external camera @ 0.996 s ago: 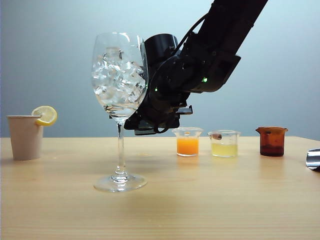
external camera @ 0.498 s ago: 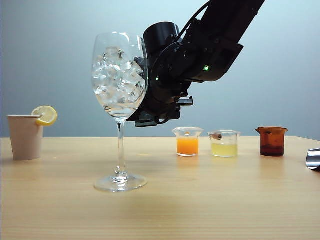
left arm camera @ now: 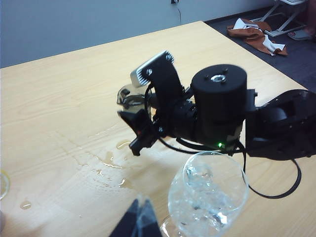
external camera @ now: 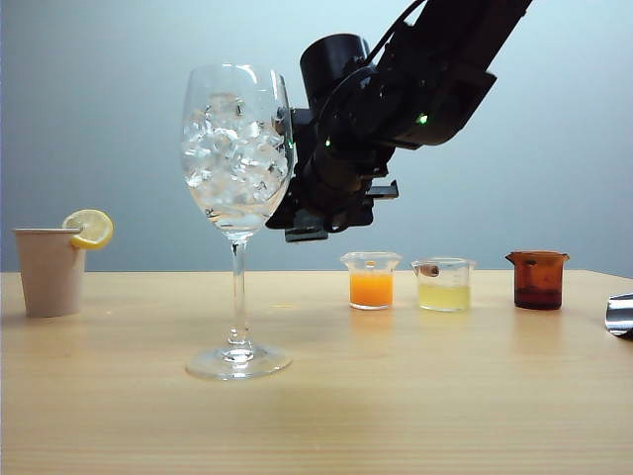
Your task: Pick up the first measuring cup from the left, pour the coconut rum inside into the goblet, and finally put the measuring cup back in its original place.
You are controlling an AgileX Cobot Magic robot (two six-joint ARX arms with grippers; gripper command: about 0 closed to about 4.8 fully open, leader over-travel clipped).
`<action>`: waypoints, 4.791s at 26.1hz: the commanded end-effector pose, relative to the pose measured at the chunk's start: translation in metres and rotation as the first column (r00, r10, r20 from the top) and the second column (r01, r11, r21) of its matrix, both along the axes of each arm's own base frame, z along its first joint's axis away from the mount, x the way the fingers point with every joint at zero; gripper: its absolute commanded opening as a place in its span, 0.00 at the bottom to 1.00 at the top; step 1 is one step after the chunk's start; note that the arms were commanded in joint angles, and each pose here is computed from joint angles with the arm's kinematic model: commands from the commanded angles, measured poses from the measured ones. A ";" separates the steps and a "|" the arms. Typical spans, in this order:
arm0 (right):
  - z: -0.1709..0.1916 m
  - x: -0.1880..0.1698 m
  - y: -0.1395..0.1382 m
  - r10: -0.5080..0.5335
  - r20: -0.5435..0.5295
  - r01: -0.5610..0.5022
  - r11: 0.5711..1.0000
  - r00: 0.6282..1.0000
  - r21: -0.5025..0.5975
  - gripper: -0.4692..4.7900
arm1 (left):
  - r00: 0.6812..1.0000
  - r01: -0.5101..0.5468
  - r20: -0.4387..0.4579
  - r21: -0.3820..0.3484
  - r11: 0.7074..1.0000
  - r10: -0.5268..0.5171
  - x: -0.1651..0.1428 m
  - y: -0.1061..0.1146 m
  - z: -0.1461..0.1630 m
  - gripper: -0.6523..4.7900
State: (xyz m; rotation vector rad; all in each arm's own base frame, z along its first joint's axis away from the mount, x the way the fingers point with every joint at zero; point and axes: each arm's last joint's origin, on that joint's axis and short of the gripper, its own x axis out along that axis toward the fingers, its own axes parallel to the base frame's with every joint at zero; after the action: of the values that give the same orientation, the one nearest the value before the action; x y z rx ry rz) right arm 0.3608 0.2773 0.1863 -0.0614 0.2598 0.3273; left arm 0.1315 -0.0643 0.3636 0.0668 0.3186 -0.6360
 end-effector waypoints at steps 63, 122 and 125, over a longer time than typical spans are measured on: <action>0.163 -0.124 -0.085 0.454 -0.027 -0.454 0.891 0.890 0.010 0.36 | 0.999 0.041 0.030 -0.010 0.999 -0.040 -0.001 -0.001 0.004 0.11; 0.137 -0.120 -0.055 0.586 0.049 -0.543 0.776 0.809 -0.321 0.32 | 0.980 0.198 0.013 -0.057 0.979 -0.197 -0.004 -0.004 0.004 0.11; 0.136 -0.120 -0.055 0.587 0.040 -0.544 0.772 0.809 -0.328 0.32 | 0.980 0.198 0.012 -0.056 0.979 -0.197 -0.004 -0.004 0.004 0.11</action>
State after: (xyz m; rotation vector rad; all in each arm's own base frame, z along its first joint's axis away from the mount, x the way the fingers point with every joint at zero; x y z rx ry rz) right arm 0.2413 0.2222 0.3168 -0.4762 0.1778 0.8912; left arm 0.1276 -0.0685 0.3650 0.0464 0.3057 -0.8350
